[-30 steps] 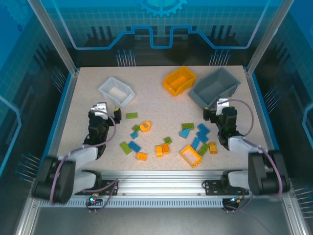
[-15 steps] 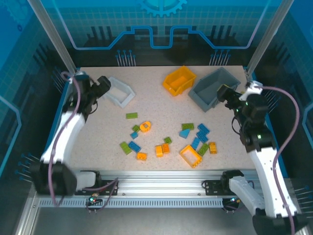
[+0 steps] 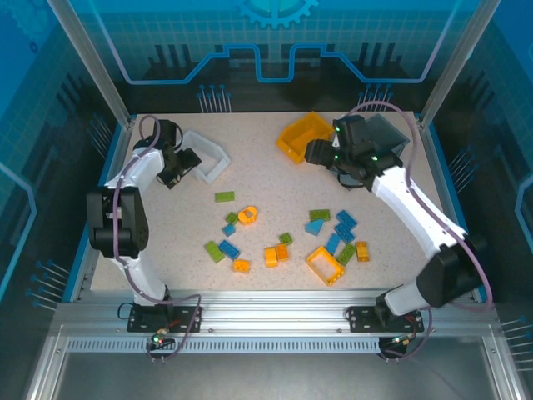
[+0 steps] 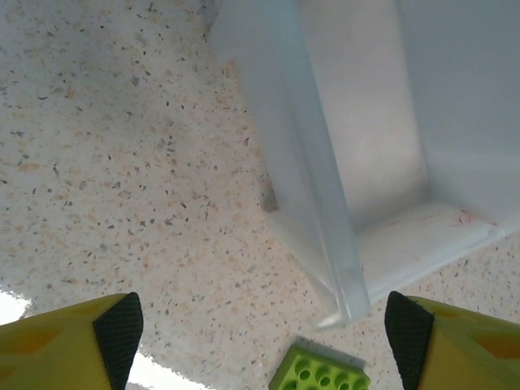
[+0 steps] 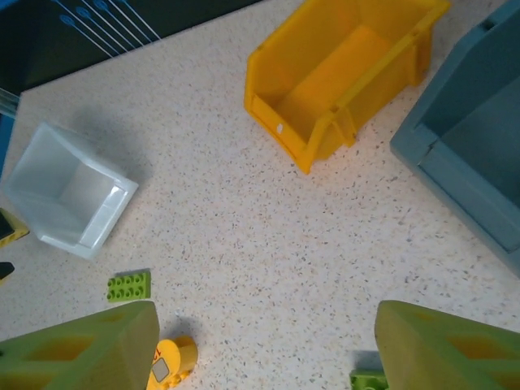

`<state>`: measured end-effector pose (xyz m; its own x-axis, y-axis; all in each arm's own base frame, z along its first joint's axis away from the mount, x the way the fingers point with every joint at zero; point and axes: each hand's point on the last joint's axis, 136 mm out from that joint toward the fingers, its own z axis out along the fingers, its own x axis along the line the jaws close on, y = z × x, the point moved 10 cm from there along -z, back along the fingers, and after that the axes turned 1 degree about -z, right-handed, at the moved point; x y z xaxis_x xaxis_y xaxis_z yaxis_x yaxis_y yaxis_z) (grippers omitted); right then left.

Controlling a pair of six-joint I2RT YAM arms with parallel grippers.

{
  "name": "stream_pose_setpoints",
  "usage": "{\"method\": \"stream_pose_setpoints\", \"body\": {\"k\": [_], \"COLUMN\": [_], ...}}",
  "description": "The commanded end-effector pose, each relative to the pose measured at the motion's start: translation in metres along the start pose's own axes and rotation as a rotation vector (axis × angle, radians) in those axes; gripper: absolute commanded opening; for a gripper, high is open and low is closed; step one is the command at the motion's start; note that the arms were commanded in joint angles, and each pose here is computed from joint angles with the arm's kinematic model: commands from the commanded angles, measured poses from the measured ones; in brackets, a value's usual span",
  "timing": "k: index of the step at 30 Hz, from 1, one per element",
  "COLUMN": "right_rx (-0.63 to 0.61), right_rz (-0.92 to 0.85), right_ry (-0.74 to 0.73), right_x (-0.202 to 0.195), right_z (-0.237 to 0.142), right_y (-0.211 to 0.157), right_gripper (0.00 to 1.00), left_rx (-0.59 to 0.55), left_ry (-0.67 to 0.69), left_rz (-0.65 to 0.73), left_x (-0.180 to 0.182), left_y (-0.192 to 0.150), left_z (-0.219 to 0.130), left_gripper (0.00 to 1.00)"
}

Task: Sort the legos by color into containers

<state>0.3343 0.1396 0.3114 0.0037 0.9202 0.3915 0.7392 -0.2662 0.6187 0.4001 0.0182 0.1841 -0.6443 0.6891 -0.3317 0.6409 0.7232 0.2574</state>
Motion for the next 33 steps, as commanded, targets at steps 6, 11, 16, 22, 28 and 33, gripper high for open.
{"method": "stream_pose_setpoints", "body": {"k": [6,11,16,22,28,33], "right_rx": [0.093,0.137,0.165,0.143,0.17,0.179], "right_rz": [0.149,0.276,0.385,0.412,0.407,0.423], "right_ry": [-0.103,-0.232,-0.336,-0.384,-0.441,-0.48], "right_x": [0.017,0.006,-0.009,-0.016,-0.024,-0.033], "right_z": [0.078,0.125,0.159,0.183,0.208,0.218], "right_y": [0.029,0.034,0.034,0.04,0.038,0.034], "right_gripper": [0.55,0.47,0.49,0.53,0.53,0.52], "left_rx": [0.008,-0.004,-0.007,-0.004,0.007,0.02], "left_ry": [-0.009,-0.007,-0.017,-0.06,-0.051,-0.04], "left_rz": [0.059,0.1,0.144,0.202,0.289,0.341], "left_x": [-0.01,-0.012,-0.016,-0.024,-0.037,-0.046], "left_y": [0.019,0.022,0.026,0.025,0.011,-0.003], "left_z": [0.025,0.032,0.033,0.027,0.026,0.027], "left_gripper": [0.65,0.51,0.35,0.22,0.13,0.11]}}
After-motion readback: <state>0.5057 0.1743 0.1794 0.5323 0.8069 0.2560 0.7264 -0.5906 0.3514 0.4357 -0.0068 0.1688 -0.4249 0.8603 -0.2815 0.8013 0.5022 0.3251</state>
